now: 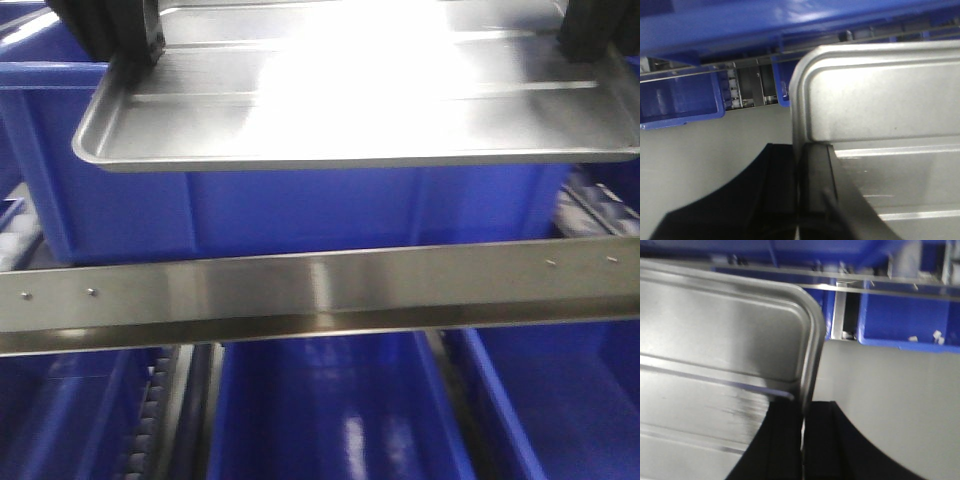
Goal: Grab silver tray and place in blue box
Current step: 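Carry the tray with both grippers over the blue bin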
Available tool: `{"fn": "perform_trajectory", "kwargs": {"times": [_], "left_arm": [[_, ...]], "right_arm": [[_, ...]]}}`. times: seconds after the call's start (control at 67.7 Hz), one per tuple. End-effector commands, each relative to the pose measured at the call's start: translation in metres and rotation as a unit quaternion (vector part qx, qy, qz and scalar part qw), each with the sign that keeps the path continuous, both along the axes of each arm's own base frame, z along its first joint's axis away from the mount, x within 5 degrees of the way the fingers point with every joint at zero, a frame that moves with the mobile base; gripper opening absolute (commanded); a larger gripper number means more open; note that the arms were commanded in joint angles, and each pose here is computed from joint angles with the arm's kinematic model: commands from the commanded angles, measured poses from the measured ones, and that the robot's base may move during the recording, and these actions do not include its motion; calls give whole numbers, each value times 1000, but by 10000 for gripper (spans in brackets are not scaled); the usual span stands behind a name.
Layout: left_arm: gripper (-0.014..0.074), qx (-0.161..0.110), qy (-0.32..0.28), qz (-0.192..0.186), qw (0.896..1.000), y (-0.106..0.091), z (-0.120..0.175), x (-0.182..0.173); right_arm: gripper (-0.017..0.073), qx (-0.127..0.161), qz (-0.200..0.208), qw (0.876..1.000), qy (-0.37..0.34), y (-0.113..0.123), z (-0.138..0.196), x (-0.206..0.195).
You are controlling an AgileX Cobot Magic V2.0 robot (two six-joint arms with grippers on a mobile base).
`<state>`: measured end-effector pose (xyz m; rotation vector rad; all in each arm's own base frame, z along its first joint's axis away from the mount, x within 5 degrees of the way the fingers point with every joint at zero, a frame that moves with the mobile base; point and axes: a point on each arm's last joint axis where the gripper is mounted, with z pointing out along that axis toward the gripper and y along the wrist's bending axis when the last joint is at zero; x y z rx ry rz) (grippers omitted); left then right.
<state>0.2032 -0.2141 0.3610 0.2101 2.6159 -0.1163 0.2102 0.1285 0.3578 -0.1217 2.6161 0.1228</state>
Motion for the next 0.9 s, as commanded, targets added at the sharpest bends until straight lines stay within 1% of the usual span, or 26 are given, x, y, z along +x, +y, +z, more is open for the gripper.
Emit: {"fn": "perform_trajectory", "kwargs": {"times": [0.0, 0.887], "left_arm": [[-105, 21, -22, -2, 1000, 12, 18, -6], [-105, 21, -22, -2, 1000, 12, 18, -6]], "right_arm": [[57, -7, 9, 999, -53, -6, 20, 0], [57, -7, 9, 999, -53, -6, 20, 0]]}}
